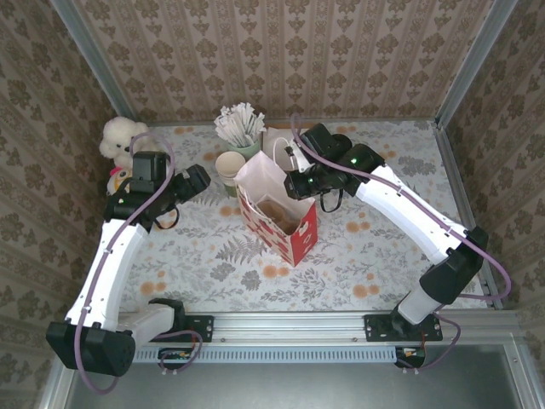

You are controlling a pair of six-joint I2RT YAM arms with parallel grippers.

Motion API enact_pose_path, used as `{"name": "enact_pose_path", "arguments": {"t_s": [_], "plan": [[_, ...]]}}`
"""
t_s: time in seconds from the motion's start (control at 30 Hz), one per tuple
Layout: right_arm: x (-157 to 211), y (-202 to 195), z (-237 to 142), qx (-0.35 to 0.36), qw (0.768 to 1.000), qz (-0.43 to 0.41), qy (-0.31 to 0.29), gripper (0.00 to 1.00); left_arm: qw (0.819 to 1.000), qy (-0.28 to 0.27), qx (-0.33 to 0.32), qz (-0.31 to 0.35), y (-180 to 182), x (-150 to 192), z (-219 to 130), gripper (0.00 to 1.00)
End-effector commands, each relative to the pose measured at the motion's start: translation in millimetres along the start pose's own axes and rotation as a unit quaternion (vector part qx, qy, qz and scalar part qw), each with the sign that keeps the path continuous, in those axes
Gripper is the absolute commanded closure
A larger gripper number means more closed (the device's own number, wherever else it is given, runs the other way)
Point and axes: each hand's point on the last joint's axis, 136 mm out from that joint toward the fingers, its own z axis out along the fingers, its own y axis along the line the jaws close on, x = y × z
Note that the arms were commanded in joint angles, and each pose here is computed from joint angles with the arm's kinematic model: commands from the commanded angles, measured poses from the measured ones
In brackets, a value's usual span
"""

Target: Pack the takeout coffee

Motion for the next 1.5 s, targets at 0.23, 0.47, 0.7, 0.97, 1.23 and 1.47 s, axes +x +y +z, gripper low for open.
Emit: {"name": "enact_pose_path", "arguments": {"t_s": [0.23,0.47,0.7,0.97,1.23,1.47], "plan": [[-5.8,-4.5,-60.1,-0.015,0.999,-0.023,-0.028,0.36,0.999,-0.006,0.042,0.021,-17.8,-6.9,-5.5,0.00],[-22.6,-40.8,-109.3,-0.034,0.995,-0.009,-0.096,0.02,0.996,-0.017,0.062,0.055,-52.0,-4.7,-17.2,0.00],[-64.2,-119.9,-132.5,0.006,0.966,0.111,-0.233,0.00,0.998,0.014,0.045,0.045,-91.2,26.2,-3.1,0.01],[-69.0,-172.9,-104.2,0.042,0.947,0.204,-0.243,0.00,0.993,0.045,0.016,0.107,-124.3,41.6,5.2,0.15],[-54.9,-196.6,-71.2,0.072,0.953,0.222,-0.193,0.00,0.989,0.057,-0.007,0.136,-116.8,42.0,12.2,0.43],[-56.3,-187.9,-56.1,0.036,0.959,0.220,-0.175,0.00,0.985,0.082,0.040,0.145,-119.9,42.7,22.1,0.58]]}}
